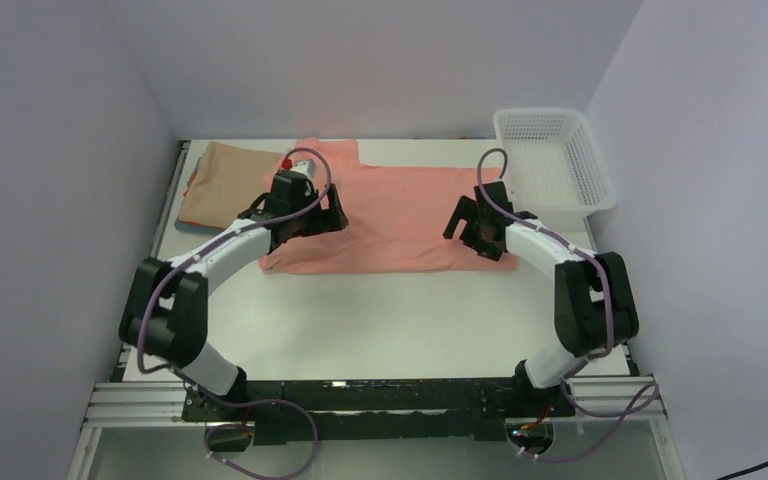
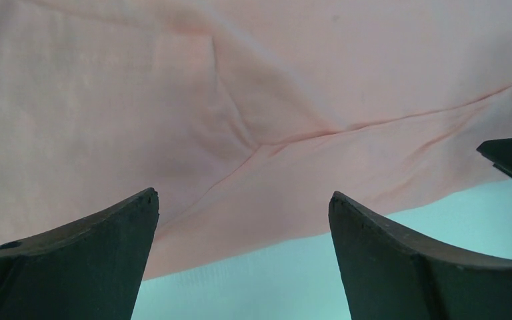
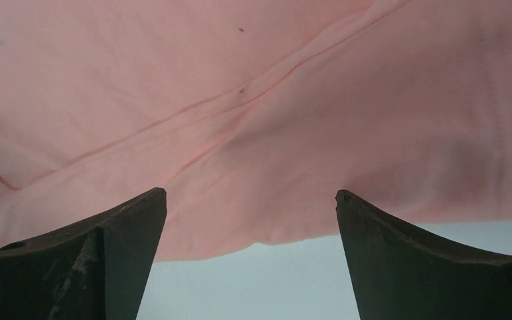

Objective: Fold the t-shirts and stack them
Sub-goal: Fold the flattened tshirt in 1/3 of the way

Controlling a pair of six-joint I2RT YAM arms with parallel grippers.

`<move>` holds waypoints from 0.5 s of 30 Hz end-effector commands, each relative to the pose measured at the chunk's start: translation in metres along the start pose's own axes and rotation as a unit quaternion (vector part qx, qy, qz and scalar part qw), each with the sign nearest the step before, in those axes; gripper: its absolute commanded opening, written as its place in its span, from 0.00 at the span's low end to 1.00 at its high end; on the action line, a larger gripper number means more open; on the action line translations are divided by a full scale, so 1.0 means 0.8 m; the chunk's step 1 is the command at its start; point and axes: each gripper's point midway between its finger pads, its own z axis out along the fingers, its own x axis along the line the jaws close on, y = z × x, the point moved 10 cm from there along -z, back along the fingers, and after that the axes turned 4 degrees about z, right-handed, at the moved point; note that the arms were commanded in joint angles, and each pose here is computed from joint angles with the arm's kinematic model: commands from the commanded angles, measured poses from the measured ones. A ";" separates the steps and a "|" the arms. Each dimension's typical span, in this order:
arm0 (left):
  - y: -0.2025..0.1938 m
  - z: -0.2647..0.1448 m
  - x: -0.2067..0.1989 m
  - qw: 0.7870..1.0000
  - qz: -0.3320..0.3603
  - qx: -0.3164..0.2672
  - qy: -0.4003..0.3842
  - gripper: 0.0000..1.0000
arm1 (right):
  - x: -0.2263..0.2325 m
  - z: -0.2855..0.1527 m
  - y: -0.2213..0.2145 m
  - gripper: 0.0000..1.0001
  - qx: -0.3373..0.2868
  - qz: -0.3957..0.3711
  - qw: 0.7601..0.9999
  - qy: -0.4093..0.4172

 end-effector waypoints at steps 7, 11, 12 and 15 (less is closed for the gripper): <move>-0.075 0.080 0.011 0.992 -0.011 0.126 0.028 0.99 | -0.015 0.052 -0.028 1.00 0.046 -0.040 0.997 -0.040; -0.111 0.083 0.014 0.983 -0.020 0.180 0.036 1.00 | -0.037 0.046 -0.048 1.00 0.068 -0.039 0.995 -0.068; -0.122 0.081 0.013 0.981 -0.019 0.189 0.036 0.99 | -0.043 0.042 -0.053 1.00 0.072 -0.038 0.994 -0.074; -0.153 0.065 0.003 0.976 -0.010 0.215 0.042 0.99 | -0.060 0.030 -0.066 1.00 0.085 -0.035 0.992 -0.090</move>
